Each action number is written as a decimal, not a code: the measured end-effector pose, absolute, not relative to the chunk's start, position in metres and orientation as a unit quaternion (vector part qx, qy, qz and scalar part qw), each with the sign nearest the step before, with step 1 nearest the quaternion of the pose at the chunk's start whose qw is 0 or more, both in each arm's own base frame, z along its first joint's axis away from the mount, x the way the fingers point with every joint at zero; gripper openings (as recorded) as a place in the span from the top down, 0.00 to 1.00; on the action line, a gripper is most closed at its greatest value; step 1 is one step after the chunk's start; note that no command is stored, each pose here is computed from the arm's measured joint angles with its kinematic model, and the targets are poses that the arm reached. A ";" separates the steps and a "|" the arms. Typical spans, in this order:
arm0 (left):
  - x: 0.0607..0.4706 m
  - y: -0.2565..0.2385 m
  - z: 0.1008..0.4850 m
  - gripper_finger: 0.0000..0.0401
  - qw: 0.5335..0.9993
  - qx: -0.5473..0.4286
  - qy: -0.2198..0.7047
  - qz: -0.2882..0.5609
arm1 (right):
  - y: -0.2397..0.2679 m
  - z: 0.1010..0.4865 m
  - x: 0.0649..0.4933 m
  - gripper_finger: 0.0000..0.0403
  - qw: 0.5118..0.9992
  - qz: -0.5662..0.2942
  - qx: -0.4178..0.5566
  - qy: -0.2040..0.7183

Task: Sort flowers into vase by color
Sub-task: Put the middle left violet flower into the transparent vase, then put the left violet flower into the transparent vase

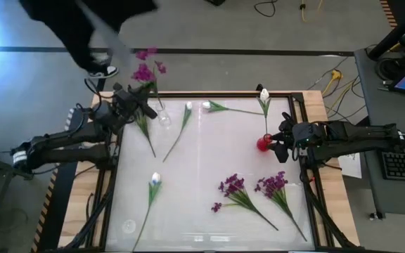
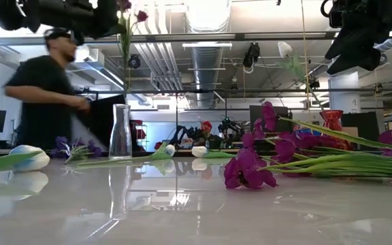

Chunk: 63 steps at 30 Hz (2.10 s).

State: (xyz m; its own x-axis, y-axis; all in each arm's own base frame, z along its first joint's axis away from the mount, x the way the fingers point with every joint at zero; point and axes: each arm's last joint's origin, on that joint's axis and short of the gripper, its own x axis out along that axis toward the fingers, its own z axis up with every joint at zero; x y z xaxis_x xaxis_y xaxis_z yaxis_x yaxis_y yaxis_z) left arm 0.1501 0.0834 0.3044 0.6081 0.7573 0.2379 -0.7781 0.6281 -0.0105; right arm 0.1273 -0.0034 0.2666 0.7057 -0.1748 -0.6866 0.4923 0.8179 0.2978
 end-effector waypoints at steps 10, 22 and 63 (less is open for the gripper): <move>0.152 0.100 0.287 1.00 0.891 0.032 -0.084 0.446 | -0.003 0.267 0.128 0.46 0.893 -0.186 0.237 0.333; 0.161 0.106 0.268 1.00 0.893 0.002 -0.029 0.449 | -0.003 0.267 0.128 0.46 0.895 -0.184 0.231 0.334; 0.154 0.101 0.232 0.41 0.877 -0.094 0.130 0.453 | -0.003 0.267 0.128 0.46 0.896 -0.182 0.229 0.335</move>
State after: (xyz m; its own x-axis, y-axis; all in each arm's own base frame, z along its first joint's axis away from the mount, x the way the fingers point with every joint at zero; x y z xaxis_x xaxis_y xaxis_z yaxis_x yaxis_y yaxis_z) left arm 0.1545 0.1008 0.2322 0.5552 0.7707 -0.3128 -0.8196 0.5710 -0.0480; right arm 0.1277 -0.0034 0.2670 0.7095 -0.1732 -0.6831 0.4803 0.8282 0.2888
